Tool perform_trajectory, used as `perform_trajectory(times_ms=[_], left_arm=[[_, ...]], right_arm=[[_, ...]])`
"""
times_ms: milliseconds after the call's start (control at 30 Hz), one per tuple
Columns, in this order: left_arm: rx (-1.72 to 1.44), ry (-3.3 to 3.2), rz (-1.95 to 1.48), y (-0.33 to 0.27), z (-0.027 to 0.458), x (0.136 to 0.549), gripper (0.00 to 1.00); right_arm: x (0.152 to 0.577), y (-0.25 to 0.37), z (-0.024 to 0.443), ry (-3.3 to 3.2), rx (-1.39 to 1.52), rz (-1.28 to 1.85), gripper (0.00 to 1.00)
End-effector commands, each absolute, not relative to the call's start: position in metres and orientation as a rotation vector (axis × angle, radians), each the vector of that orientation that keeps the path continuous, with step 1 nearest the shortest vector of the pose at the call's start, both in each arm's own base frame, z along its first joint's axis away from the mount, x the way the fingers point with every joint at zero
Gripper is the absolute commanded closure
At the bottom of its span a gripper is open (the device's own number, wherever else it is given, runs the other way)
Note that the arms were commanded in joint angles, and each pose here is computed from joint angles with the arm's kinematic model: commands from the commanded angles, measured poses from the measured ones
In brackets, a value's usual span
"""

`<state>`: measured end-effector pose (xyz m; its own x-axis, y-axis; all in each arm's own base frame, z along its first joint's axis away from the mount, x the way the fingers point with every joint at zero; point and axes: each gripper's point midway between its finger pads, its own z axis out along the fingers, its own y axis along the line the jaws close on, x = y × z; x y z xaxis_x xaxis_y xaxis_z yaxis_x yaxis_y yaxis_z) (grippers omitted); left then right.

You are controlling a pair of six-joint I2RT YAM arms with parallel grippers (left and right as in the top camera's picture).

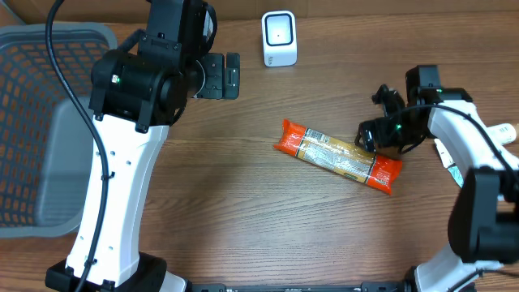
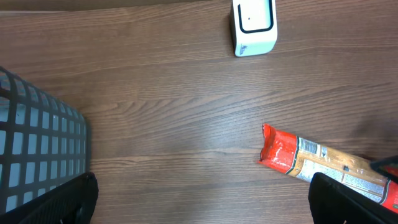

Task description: Scan the item barcode

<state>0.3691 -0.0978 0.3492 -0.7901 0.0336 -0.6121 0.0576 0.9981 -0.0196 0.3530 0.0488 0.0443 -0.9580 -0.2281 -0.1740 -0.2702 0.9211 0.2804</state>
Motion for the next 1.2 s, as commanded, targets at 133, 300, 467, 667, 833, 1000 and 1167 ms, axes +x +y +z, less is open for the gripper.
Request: perform_trajectory(times_ms=[133, 300, 467, 667, 833, 1000, 1167], left_arm=[[0.078, 2.48, -0.027, -0.095, 0.349, 0.371, 0.0], [0.078, 2.48, -0.027, -0.095, 0.349, 0.371, 0.01], [0.078, 2.48, -0.027, -0.095, 0.349, 0.371, 0.0], [0.078, 2.48, -0.027, -0.095, 0.349, 0.371, 0.01], [0.078, 2.48, -0.027, -0.095, 0.349, 0.371, 0.0], [0.078, 2.48, -0.027, -0.095, 0.349, 0.371, 0.0], [0.078, 2.48, -0.027, -0.095, 0.349, 0.371, 0.01]], right_arm=[[0.332, 0.054, 0.008, 3.044, -0.531, 0.568, 0.12], [0.316, 0.066, 0.003, 3.092, -0.504, 0.715, 0.12], [0.292, 0.093, 0.013, 3.097, -0.456, 0.99, 0.12], [0.27, 0.112, 0.004, 3.202, -0.366, 1.003, 0.14], [0.266, 0.135, -0.01, 3.247, -0.236, 0.952, 0.22], [0.258, 0.134, -0.042, 3.318, -0.077, 0.664, 0.2], [0.239, 0.14, -0.054, 3.344, -0.081, 0.647, 0.17]])
